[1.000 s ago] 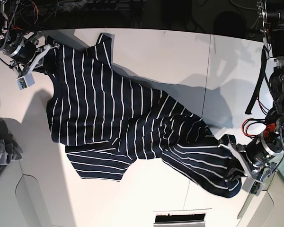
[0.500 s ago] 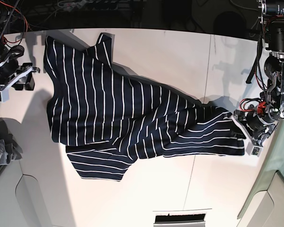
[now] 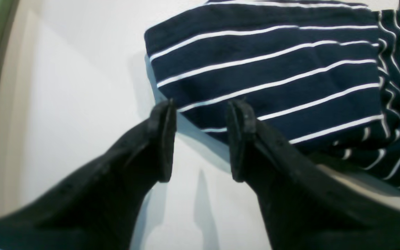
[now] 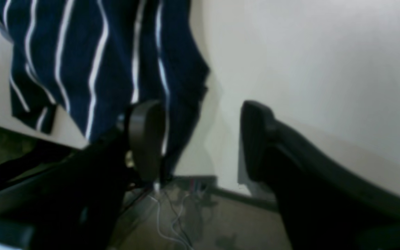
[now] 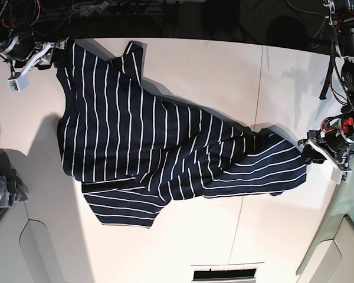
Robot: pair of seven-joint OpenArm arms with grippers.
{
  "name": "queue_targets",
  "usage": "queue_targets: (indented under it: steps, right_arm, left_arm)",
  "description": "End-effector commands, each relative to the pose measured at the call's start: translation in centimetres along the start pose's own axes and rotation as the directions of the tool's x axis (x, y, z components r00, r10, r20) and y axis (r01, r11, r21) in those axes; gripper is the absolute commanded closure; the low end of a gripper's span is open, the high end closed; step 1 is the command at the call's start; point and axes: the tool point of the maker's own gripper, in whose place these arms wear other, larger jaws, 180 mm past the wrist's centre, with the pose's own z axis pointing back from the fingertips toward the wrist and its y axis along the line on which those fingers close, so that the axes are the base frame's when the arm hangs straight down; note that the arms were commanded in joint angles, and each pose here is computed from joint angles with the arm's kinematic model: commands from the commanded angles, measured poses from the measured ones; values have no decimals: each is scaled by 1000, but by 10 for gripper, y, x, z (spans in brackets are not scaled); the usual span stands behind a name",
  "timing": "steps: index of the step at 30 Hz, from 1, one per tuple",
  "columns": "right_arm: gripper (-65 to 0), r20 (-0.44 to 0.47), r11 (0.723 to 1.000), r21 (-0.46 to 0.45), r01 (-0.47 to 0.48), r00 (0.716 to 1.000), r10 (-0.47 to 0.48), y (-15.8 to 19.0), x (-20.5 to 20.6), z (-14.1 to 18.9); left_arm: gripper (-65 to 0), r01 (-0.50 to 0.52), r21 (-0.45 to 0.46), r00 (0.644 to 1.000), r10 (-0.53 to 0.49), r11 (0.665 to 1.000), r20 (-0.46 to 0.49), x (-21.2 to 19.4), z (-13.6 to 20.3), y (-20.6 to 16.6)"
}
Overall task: Layout the t-shirt on the table in an organized manner, then fold the t-shirt properly
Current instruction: 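Hold the shirt with both grippers and stretch it apart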
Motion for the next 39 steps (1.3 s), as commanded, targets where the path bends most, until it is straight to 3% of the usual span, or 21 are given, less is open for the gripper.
queue_targets:
  steps: [1, 8, 15, 18, 26, 31, 39]
  right_arm:
    - [-354, 34, 1000, 11, -5, 999, 4, 2, 8, 3]
    - [-354, 43, 999, 39, 21, 999, -22, 14, 3, -2]
    - [-353, 162, 998, 15, 68, 984, -70, -4, 31, 21]
    - [-353, 190, 998, 42, 42, 981, -50, 1, 41, 30]
    - [-353, 216, 986, 166, 2, 976, -39, 46, 40, 36]
    - [-353, 190, 972, 231, -33, 982, -12, 84, 31, 20]
    - [-353, 128, 962, 250, -114, 988, 84, 118, 10, -5]
  left_arm:
    - [-269, -2, 0, 999, 2, 1000, 42, 13, 2, 4]
    - [-269, -83, 12, 996, 84, 996, -26, -25, -11, 14]
    - [-269, -55, 26, 998, 56, 998, -33, -27, -11, 17]
    - [-269, -55, 26, 998, 55, 998, -18, -24, -11, 17]
    - [-269, -62, 55, 998, 62, 997, 8, -10, -17, 24]
    - [-269, -90, 65, 996, 88, 994, 23, 7, -28, 29]
    - [-269, -134, 65, 991, 134, 989, -2, 2, -38, 31]
